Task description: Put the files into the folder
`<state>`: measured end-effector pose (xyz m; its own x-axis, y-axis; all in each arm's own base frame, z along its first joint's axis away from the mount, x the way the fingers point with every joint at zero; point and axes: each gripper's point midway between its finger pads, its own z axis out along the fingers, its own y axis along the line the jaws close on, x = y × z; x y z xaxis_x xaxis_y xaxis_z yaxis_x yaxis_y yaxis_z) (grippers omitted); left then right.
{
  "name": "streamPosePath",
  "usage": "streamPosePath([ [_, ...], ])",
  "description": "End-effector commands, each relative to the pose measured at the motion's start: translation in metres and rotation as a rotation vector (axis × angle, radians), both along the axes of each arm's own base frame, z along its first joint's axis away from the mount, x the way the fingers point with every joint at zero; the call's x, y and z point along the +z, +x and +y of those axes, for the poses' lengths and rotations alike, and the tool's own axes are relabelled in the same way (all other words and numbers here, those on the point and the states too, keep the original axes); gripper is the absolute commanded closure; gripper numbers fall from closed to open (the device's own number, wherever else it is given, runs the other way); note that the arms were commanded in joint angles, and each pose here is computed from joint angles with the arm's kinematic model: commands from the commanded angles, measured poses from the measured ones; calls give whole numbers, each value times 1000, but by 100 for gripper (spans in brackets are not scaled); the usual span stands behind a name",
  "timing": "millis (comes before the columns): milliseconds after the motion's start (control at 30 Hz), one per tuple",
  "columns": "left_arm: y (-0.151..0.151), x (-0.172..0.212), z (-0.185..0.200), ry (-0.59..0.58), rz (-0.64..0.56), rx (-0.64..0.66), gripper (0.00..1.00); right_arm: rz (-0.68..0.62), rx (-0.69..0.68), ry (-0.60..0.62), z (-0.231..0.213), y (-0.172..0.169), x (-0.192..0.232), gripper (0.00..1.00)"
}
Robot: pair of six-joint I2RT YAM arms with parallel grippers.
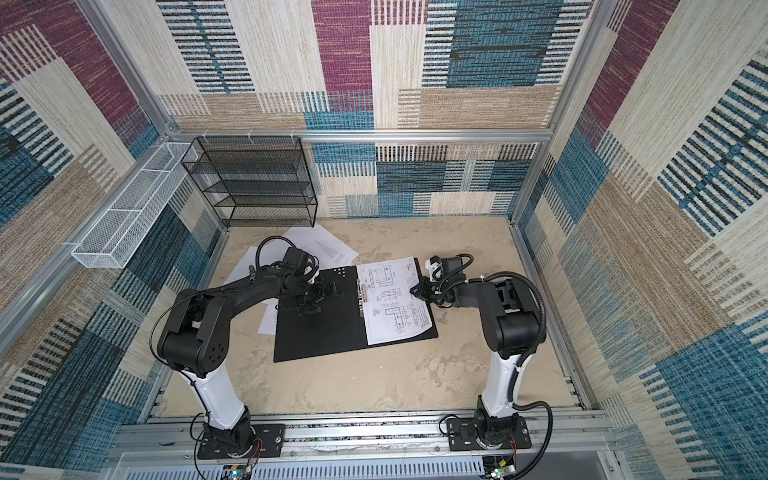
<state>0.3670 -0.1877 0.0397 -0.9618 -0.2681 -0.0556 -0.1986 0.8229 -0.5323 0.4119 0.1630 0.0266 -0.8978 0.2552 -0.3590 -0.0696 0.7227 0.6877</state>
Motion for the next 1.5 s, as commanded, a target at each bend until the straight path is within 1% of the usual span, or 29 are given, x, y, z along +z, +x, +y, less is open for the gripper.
streamPosePath([
  [0, -13, -23, 14, 85, 66, 17, 0, 40, -5, -2, 4, -4, -7, 100],
  [200, -13, -24, 15, 86, 69, 18, 0, 42, -15, -7, 4, -1, -4, 100],
  [300, -14, -25, 14, 83, 71, 19, 0, 45, -27, -47, -2, -4, -5, 100],
  [600, -13, -26, 13, 77, 73, 20, 0, 37, -34, -91, -8, -7, 0, 100],
  [733, -14, -27, 13, 75, 75, 21, 0, 43, -33, -99, -9, -6, -2, 93],
  [767, -14, -27, 14, 76, 75, 21, 0, 43, -33, -99, -9, -6, -2, 87],
  [833, -14, -27, 13, 74, 76, 22, 0, 43, -32, -97, -8, -5, -1, 83],
  [900, -14, -27, 13, 73, 76, 21, 0, 42, -34, -94, -8, -5, 0, 76],
  [1067, -14, -28, 13, 72, 78, 21, 0, 52, -49, -92, -9, -6, 2, 67],
  [1200, -14, -29, 13, 73, 82, 21, 0, 58, -59, -90, -10, -8, 5, 49],
  [1233, -14, -30, 13, 74, 83, 20, 0, 65, -64, -92, -11, -8, 4, 47],
  [1333, -14, -31, 12, 69, 85, 20, 0, 78, -71, -75, -10, -12, 6, 40],
  [1400, -14, -32, 11, 67, 87, 19, 0, 93, -77, -67, -9, -16, 5, 40],
  [1467, -13, -32, 10, 60, 88, 14, 0, 104, -85, -65, -9, -19, 4, 36],
])
